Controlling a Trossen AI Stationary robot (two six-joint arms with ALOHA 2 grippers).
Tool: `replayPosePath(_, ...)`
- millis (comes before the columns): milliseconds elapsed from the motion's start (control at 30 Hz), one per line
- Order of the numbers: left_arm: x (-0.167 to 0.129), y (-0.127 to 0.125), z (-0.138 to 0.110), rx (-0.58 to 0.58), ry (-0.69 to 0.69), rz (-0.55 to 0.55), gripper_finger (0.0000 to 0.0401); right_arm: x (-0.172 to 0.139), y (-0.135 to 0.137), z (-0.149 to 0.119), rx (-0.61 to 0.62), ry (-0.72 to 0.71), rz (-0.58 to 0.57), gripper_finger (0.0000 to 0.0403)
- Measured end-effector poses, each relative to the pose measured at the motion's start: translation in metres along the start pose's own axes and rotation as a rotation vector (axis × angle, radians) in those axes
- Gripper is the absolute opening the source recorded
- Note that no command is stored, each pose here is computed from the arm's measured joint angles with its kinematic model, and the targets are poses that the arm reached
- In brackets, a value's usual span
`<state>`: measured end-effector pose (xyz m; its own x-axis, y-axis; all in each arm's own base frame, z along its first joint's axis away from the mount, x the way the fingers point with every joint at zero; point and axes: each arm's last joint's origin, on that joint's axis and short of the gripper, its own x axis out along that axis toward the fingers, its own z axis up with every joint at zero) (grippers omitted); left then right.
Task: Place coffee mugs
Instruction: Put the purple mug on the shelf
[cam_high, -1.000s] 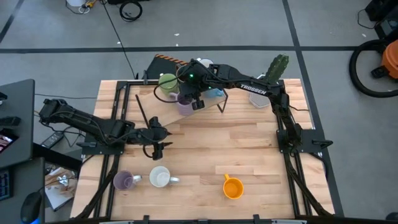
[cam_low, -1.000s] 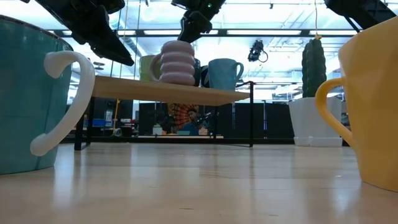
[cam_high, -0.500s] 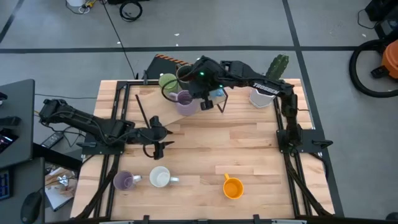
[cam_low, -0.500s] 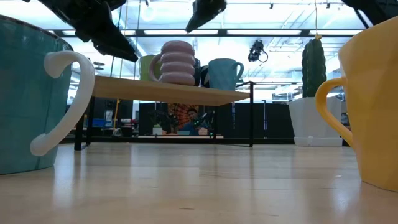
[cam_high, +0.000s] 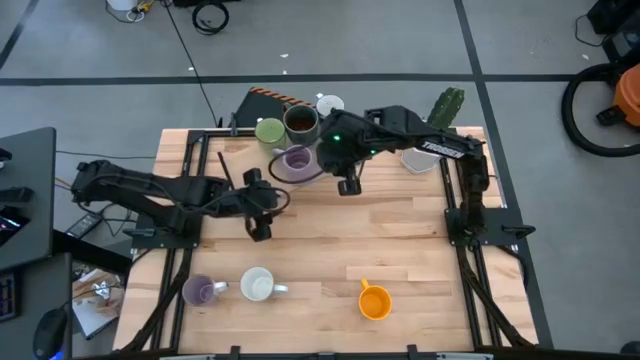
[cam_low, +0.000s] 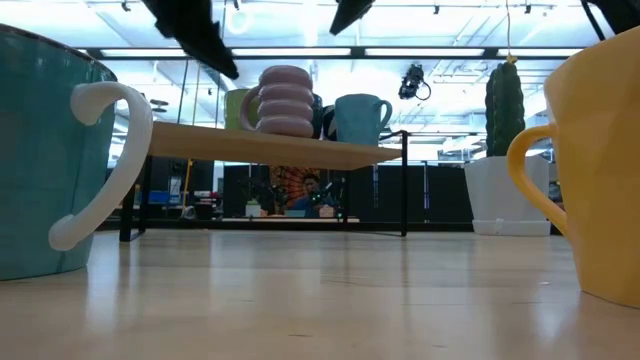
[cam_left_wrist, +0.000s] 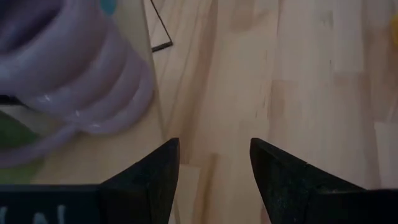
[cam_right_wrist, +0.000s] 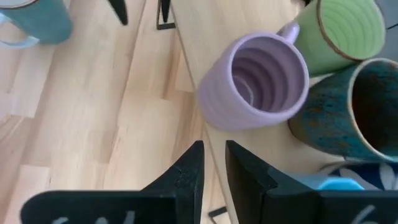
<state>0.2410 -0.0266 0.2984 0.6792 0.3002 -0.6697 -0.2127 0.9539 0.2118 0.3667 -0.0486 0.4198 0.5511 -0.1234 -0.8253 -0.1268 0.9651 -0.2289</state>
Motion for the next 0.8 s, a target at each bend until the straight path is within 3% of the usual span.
replayPosePath(133,-0.009,0.002,0.011,0.084,-0.016,-0.014,0.0203,-0.012,0.005,-0.002,0.034,-0.023,-0.003,0.0071)
replayPosePath(333,-0.024,0.009,0.031,0.22,-0.091,-0.01,0.0203,-0.002,0.02,-0.013,0.065,-0.01,0.014,0.0071)
replayPosePath(533,-0.02,0.037,0.047,0.164,-0.096,-0.037,0.0203,0.001,0.037,-0.035,0.092,-0.031,-0.056,0.007)
replayPosePath(800,-0.002,0.062,0.053,0.17,-0.063,-0.016,0.0203,-0.012,0.059,-0.082,0.179,-0.186,-0.082,0.007)
